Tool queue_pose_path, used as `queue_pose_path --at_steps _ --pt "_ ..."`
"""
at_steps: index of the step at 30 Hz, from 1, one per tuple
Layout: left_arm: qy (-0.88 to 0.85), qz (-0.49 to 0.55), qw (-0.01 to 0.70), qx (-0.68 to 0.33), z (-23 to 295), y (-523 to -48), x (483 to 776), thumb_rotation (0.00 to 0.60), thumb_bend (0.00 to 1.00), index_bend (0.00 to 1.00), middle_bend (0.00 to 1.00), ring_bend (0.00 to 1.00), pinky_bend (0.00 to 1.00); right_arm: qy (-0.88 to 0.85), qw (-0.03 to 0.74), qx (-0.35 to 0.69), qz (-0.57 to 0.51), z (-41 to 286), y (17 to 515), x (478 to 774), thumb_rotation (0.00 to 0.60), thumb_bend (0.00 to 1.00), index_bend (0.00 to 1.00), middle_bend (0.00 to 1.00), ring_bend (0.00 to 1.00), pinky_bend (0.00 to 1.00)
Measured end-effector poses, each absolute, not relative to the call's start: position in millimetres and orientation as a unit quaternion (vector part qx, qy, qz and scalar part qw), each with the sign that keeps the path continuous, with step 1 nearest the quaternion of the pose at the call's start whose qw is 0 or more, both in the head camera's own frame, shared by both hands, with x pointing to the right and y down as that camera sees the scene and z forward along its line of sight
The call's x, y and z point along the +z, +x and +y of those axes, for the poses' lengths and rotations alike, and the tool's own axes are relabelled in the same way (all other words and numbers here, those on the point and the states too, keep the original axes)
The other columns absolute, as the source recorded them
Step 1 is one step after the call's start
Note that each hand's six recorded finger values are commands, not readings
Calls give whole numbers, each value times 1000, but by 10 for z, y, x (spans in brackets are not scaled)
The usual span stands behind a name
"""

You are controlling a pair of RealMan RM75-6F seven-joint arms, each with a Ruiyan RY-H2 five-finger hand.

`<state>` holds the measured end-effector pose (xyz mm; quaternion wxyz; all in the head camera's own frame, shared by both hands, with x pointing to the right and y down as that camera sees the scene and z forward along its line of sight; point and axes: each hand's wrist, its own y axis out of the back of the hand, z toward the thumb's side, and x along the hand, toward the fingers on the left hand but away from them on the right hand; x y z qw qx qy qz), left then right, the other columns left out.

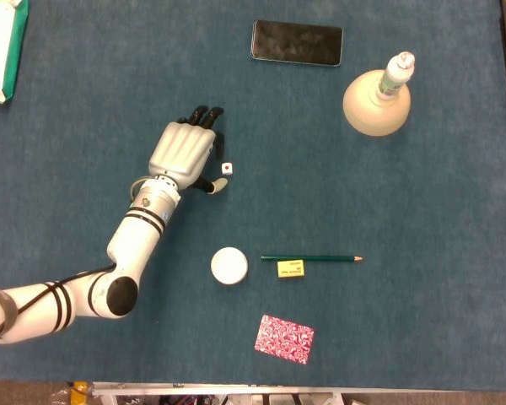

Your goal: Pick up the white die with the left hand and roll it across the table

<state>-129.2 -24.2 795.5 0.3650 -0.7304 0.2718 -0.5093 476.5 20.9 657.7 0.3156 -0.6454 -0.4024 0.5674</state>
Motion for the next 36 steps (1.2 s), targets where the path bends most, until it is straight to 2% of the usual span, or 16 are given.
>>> queue_pose_path --at_steps 14,25,36 --pt "-735 267 364 -505 -243 -1110 7962 480 204 489 79 51 268 -644 314 569 -404 213 4787 6577 600 0 285 339 373 575" --pt "-733 266 366 -508 -256 -1100 7996 511 204 501 81 51 269 -642 311 572 -405 238 4821 6572 600 0 285 339 373 575" --pt "-734 271 363 -506 -274 -1129 7996 596 204 523 85 50 269 -644 306 573 -404 257 4820 6610 600 0 285 339 373 575"
